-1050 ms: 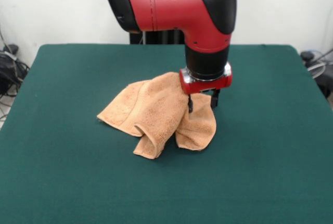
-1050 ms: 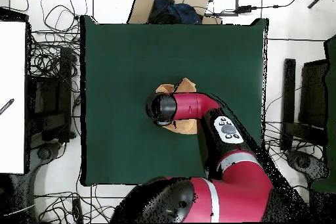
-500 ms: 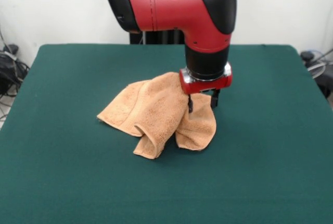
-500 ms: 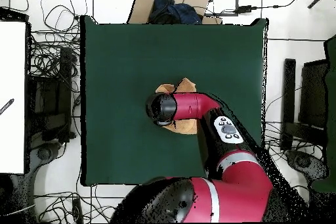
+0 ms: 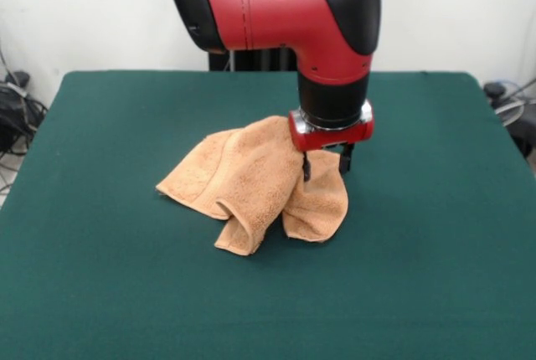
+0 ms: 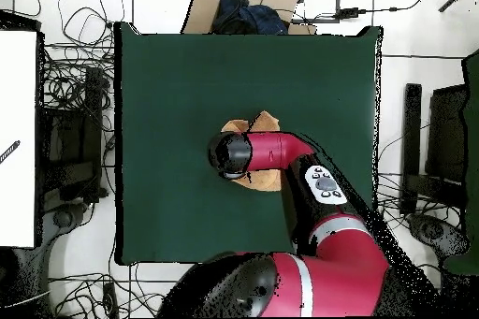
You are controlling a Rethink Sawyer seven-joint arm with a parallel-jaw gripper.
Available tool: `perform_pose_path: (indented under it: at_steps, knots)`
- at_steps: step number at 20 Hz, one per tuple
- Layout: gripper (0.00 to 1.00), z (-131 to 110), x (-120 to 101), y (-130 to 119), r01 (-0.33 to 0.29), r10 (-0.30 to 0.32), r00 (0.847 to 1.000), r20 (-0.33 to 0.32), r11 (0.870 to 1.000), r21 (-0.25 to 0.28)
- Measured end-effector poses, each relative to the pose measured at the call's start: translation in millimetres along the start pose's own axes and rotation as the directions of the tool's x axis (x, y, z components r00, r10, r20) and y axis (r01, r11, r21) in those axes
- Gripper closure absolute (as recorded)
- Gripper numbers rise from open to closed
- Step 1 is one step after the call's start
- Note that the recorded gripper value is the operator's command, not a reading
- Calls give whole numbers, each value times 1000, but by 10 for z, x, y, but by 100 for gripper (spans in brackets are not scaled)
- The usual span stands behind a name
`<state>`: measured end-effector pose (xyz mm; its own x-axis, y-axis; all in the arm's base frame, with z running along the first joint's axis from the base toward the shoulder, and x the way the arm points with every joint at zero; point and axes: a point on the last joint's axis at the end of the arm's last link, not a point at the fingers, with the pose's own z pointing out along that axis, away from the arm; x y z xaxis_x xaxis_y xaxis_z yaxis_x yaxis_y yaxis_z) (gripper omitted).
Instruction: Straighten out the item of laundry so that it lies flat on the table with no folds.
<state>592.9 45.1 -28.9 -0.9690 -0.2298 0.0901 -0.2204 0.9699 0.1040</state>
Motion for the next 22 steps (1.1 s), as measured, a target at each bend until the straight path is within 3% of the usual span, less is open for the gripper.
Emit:
perform_pose_path:
  at_steps: [13, 22]
  knots:
    - [0, -186, 31, 118, 19, -22, 993, 113, 999, 28]
    - [0, -511, 140, 171, -1, -5, 992, 124, 999, 47]
